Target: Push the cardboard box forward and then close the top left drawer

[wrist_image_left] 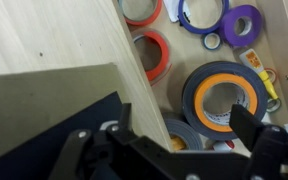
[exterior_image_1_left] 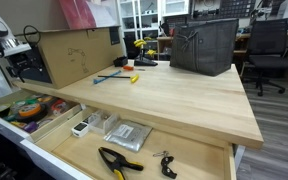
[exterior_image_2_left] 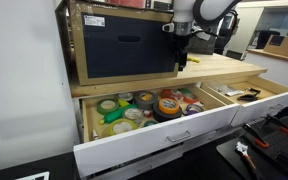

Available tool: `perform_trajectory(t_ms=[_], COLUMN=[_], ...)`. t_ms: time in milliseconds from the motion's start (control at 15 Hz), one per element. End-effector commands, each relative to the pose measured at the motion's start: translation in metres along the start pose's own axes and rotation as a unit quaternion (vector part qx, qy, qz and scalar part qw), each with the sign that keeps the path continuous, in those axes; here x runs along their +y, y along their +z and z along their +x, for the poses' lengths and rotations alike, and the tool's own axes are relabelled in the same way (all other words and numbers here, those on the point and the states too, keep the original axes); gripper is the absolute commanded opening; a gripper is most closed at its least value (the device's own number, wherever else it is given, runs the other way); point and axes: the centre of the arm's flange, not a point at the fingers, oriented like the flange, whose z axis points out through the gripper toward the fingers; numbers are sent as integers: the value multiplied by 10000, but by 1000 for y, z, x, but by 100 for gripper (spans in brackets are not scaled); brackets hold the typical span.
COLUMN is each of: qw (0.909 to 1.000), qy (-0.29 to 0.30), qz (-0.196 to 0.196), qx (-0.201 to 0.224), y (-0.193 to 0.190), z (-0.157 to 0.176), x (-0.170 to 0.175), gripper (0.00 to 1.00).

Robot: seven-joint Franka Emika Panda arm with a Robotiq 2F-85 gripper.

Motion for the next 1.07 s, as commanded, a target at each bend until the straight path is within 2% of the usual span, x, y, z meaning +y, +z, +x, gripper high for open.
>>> perform_trajectory(t_ms=[0, 200, 533, 800, 933, 1000], qw=[9954, 9902, 9777, 9694, 9682, 9704], qy=[-952, -1397, -2093, -2428, -2421, -2316], qz=[-33, -45, -5, 334, 626, 679], qx=[90, 17, 141, 95, 61, 45], y=[1, 2, 3, 3, 1, 0], z=[12, 11, 9, 3, 1, 1], x=[23, 24, 29, 28, 27, 27], gripper=[100, 100, 100, 100, 100, 100])
